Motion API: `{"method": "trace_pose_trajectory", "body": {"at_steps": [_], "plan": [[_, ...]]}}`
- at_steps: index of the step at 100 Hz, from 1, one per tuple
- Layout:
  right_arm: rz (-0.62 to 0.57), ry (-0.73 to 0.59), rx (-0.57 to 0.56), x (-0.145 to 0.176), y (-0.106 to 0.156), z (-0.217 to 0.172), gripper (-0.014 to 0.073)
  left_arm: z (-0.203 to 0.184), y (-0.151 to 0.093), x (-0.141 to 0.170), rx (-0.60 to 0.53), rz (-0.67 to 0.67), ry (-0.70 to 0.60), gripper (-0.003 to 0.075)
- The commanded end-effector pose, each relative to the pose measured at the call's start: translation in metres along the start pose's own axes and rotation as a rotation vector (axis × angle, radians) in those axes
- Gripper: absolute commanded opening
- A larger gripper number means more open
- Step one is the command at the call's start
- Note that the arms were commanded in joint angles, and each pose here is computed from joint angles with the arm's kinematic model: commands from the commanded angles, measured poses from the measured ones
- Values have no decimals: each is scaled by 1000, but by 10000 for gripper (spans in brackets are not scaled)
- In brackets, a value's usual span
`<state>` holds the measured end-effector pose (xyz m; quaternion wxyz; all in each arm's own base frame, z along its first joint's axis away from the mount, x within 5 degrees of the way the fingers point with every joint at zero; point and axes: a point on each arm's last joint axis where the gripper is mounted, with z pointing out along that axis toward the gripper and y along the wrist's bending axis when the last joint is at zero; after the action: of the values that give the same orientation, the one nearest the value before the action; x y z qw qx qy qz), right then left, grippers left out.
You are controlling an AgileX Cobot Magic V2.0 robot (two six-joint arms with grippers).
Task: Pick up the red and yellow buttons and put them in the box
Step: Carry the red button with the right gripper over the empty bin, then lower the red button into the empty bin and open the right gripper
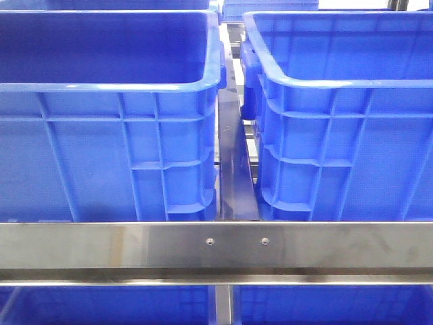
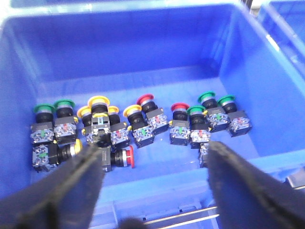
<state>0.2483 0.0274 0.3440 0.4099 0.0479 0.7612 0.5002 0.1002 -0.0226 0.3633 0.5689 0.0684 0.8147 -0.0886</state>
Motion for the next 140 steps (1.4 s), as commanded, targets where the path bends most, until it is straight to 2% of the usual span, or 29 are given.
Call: {"method": "trace_pose_trajectory", "body": {"at_steps": [1, 23, 51, 68, 81, 91, 110, 119, 140], "plan": [[-39, -77, -51, -12, 16, -6, 78, -10, 0, -11, -3, -13, -126, 309], [-156, -160, 55, -20, 7, -6, 78, -14, 0, -11, -9, -3, -136, -22], [-420, -336, 403, -41, -18, -16, 77, -14, 0, -11, -9, -3, -136, -19], [-467, -383, 546, -51, -39, -16, 77, -14, 0, -11, -9, -3, -136, -19], [-491, -369, 582, -54, -59, -7, 77, -14, 0, -11, -9, -3, -136, -19], [-592, -315, 586, -58, -73, 4, 73, -14, 0, -11, -9, -3, -136, -19], [-686, -259, 603, -73, -93, 21, -28, -14, 0, -11, -9, -3, -136, -19], [-738, -240, 623, -82, -101, 28, -36, -14, 0, -11, -9, -3, -136, -19], [-757, -229, 701, -102, -121, 39, -36, -14, 0, -11, -9, -3, -136, -19]]}}
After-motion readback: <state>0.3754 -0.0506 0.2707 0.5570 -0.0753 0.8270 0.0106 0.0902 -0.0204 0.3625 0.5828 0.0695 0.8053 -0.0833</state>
